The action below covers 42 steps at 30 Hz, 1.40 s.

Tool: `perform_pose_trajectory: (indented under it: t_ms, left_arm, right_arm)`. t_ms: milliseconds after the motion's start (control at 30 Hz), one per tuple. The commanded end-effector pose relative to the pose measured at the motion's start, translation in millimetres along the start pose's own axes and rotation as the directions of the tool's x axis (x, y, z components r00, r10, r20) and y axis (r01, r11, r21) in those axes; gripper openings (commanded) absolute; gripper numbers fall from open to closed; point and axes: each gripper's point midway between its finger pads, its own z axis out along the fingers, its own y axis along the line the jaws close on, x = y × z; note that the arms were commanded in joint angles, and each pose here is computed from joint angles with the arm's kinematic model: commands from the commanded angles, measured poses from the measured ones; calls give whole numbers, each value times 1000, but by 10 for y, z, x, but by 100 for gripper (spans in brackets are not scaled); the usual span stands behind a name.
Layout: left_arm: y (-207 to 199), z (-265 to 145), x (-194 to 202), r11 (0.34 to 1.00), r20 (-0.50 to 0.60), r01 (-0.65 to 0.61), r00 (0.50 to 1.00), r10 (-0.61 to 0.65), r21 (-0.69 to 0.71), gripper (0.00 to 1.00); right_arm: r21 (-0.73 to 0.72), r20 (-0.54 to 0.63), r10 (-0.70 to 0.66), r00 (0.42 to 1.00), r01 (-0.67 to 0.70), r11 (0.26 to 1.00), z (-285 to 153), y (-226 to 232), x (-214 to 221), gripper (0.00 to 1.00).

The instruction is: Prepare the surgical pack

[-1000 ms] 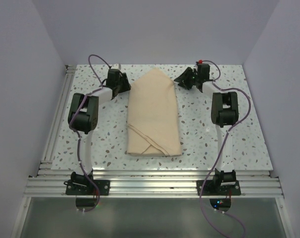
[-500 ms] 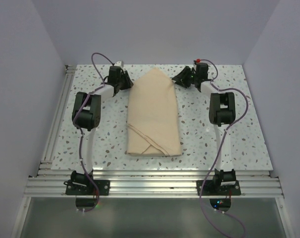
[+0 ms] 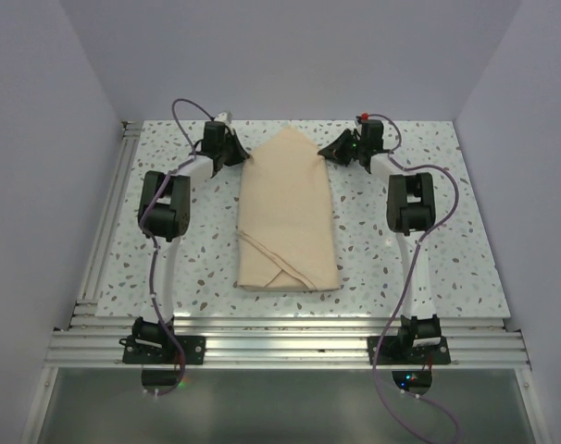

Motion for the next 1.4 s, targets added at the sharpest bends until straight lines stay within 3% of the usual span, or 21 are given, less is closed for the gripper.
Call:
perform_pose_trajectory:
  t_ms: [0,367,700,1033,1367]
  left_arm:
    - [180,73,381,999,-121,25,992,-29,-35,0]
    - [-70,-223,-46,1000,-55,-6,998,7,14,0]
    - [-497,-872,-521,996,57,-39,998,35,80,0]
    - [-690,-1532,-410,992,88,-31,996,21,124,0]
    - [-984,-2314,-212,985,137,-69,989,48,156,0]
  right_arm:
    - [-7,-35,36,999,-36,999,96,3,96,1]
    - [-134,38,1,999,4,991,-255,685,-247,0]
    - [-225,80,-67,995,83,971,-765,1313,-335,0]
    - [-259,81,-93,992,111,959,-1273,1579,-91,0]
    - [-270,65,-142,988,155,950,-1961,1710,429,0]
